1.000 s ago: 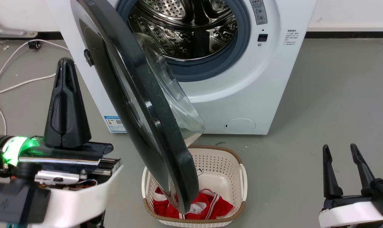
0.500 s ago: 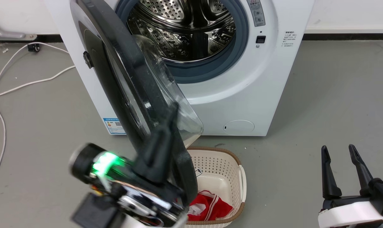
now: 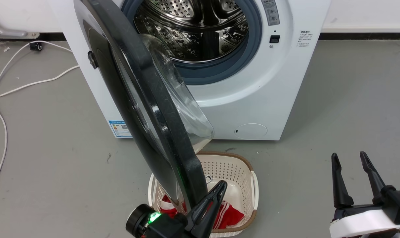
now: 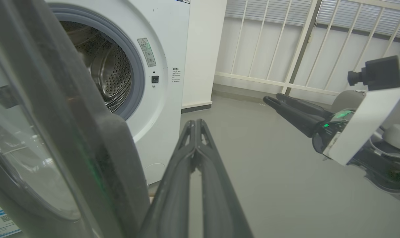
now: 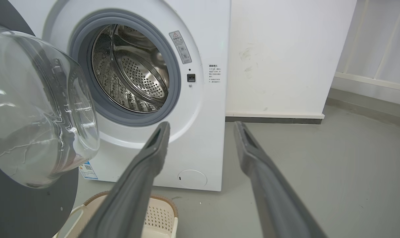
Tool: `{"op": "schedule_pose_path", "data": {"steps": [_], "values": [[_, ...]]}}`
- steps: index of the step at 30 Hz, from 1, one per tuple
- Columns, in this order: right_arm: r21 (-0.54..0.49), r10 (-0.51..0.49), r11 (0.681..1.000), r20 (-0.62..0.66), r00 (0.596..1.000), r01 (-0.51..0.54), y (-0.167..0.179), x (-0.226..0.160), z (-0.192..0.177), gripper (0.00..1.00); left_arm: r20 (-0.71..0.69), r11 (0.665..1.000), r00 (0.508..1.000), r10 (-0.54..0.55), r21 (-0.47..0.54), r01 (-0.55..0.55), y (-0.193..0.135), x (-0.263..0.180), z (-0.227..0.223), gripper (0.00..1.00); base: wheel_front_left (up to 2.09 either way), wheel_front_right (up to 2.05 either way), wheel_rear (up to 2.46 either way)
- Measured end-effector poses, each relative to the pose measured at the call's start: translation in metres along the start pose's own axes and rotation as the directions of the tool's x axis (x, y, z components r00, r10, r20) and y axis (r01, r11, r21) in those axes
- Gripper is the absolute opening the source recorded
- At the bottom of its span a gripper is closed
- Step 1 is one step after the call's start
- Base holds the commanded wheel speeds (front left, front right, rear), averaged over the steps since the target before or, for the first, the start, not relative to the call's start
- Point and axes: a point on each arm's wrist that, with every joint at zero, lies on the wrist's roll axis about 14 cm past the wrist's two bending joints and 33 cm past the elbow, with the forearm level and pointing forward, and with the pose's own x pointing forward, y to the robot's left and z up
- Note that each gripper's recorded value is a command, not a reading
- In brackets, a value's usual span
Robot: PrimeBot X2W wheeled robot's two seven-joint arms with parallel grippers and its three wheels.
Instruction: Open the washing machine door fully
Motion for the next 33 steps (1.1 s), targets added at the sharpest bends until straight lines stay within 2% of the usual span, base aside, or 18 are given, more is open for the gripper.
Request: {"op": "schedule_pose_path", "data": {"steps": [5, 21, 29, 33], "values": [[0.001, 0.003, 1.000, -0.012, 1.000, -0.003, 0.001, 0.002, -0.003, 1.00, -0.055, 1.000, 0.998, 0.024, -0.008, -0.025, 0.005, -0.002, -0.016, 0.00, 0.00, 0.00, 0.00], [0.016, -0.014, 1.000, -0.038, 0.999, 0.015, -0.004, 0.006, -0.012, 1.00, 0.013, 0.997, 0.997, 0.073, -0.018, -0.072, 0.028, 0.036, -0.016, 0.00, 0.00, 0.00, 0.00], [0.024, -0.022, 0.999, -0.038, 0.999, 0.023, -0.007, 0.006, -0.013, 1.00, 0.005, 0.996, 0.996, 0.085, -0.007, -0.085, 0.031, 0.031, -0.019, 0.00, 0.00, 0.00, 0.00], [0.028, -0.020, 0.999, -0.038, 0.999, 0.021, -0.006, 0.007, -0.014, 1.00, 0.000, 0.992, 0.992, 0.124, 0.001, -0.124, 0.038, 0.020, -0.019, 0.00, 0.00, 0.00, 0.00]]}}
